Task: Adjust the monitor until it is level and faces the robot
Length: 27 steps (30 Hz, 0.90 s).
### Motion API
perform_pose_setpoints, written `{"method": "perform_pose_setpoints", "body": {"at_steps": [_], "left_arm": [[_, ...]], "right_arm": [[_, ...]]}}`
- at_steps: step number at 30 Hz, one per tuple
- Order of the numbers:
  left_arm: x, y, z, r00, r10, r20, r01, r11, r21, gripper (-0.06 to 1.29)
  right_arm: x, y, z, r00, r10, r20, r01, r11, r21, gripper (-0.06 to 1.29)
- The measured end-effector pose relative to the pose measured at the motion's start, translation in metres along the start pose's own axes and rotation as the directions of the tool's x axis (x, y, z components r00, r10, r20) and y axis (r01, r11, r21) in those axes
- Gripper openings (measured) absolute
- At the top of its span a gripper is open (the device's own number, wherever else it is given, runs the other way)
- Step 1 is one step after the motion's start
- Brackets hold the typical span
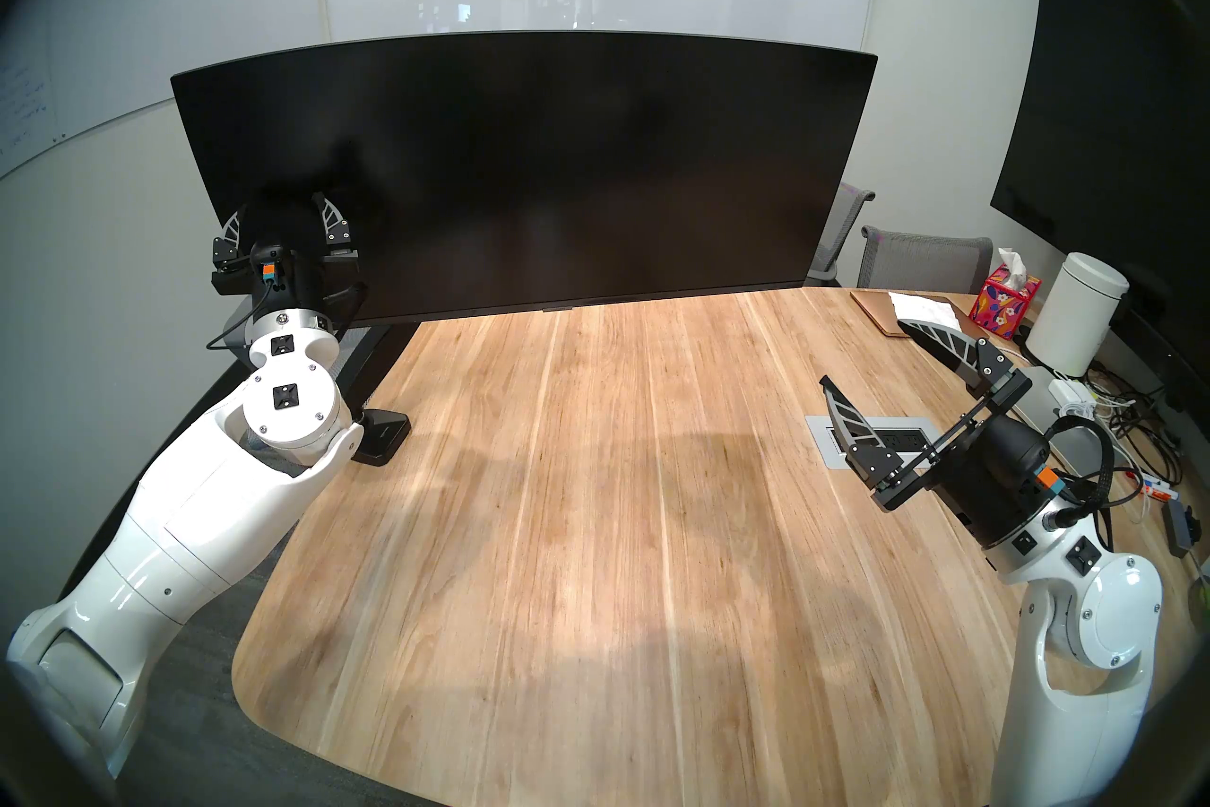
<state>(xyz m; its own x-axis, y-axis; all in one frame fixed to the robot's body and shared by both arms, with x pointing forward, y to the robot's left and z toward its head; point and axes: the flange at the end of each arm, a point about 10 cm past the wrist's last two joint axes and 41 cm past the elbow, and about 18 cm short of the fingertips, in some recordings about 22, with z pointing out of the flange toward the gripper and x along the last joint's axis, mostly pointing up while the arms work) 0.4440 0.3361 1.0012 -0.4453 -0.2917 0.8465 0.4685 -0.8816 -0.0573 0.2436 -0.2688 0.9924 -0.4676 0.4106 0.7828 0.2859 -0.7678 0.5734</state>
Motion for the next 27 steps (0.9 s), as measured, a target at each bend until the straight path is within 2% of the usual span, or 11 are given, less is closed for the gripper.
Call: {"method": "perform_pose_setpoints", "body": {"at_steps": [27], "left_arm": [[-0.013, 0.0, 0.01, 0.999, -0.015, 0.037, 0.014, 1.0, 0.011, 1.25]], "right_arm": [[0.0, 0.0, 0.0, 1.0, 0.0, 0.0, 0.0, 1.0, 0.0, 1.22]]}}
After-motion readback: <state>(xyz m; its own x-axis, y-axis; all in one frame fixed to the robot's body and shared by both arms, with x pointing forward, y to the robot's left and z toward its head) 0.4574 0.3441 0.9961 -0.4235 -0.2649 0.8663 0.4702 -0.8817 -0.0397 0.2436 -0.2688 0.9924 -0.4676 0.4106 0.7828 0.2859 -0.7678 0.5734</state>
